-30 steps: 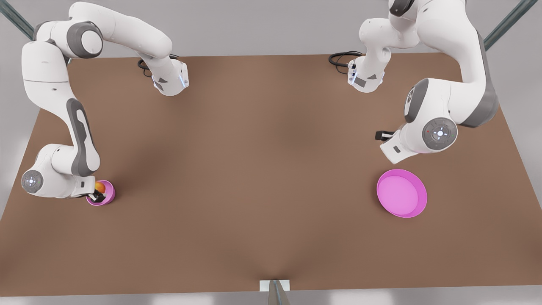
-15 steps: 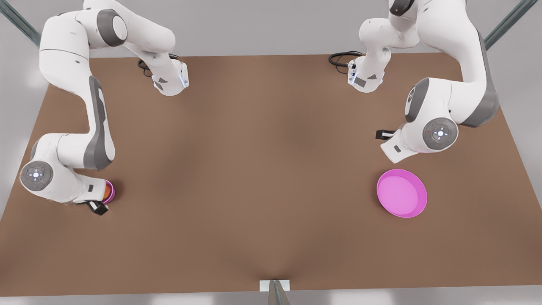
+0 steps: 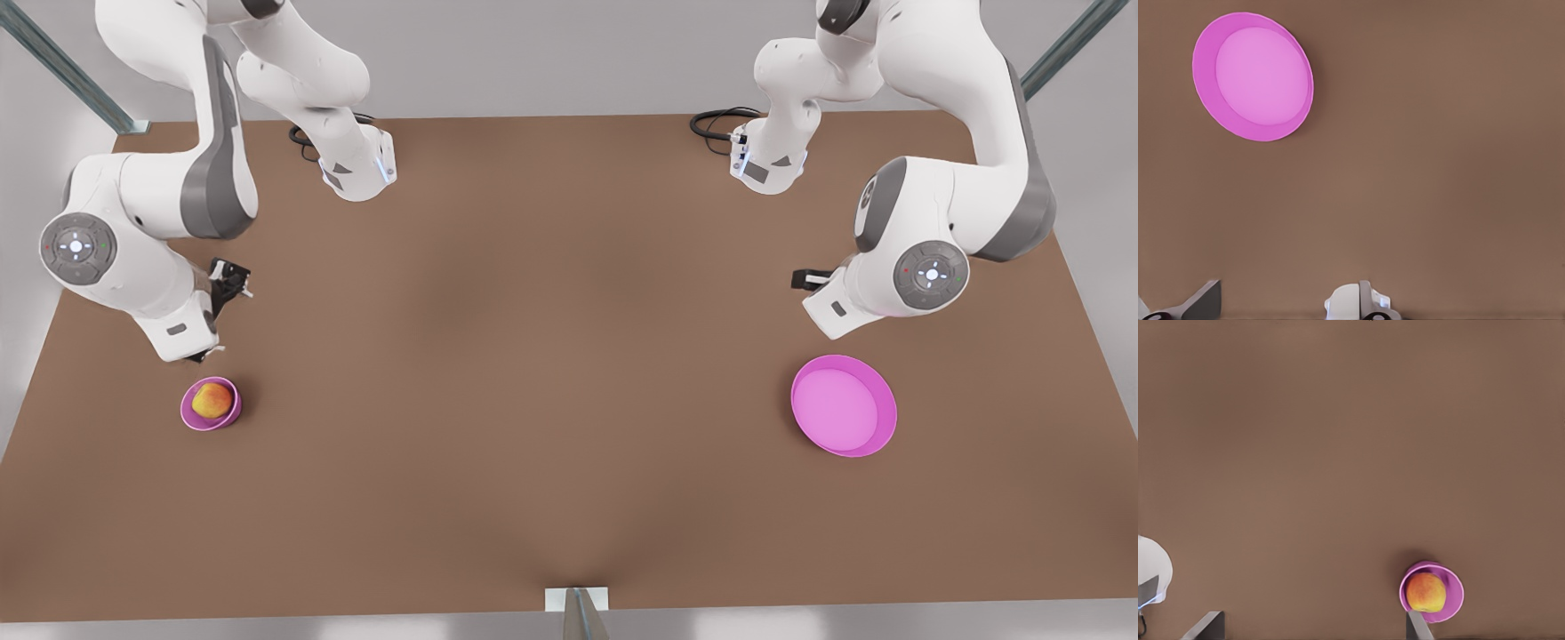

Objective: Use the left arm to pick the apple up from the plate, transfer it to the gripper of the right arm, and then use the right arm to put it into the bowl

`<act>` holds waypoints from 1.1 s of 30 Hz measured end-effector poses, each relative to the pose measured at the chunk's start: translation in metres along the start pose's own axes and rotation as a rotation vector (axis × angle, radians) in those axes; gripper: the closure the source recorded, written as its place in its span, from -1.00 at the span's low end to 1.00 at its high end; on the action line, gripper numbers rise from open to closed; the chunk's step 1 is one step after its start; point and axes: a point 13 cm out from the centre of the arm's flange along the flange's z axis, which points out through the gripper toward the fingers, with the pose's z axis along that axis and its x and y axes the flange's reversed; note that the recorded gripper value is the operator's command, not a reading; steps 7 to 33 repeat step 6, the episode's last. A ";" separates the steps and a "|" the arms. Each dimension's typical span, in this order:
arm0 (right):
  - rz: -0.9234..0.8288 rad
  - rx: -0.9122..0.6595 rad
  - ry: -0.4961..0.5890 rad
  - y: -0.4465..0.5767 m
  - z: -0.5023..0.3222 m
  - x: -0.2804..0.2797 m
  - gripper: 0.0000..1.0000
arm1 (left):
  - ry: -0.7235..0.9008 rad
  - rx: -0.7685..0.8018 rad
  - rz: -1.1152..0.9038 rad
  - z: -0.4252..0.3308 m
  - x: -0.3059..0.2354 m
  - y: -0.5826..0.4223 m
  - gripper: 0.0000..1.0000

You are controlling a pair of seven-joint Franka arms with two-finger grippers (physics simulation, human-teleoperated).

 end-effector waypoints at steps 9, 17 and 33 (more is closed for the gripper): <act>0.293 -0.049 -0.016 0.016 -0.002 0.005 -1.00 | 0.015 -0.011 0.029 -0.005 0.007 -0.015 -1.00; 0.293 -0.049 -0.016 0.016 -0.002 0.005 -1.00 | 0.015 -0.011 0.029 -0.005 0.007 -0.015 -1.00; 0.293 -0.049 -0.016 0.016 -0.002 0.005 -1.00 | 0.015 -0.011 0.029 -0.005 0.007 -0.015 -1.00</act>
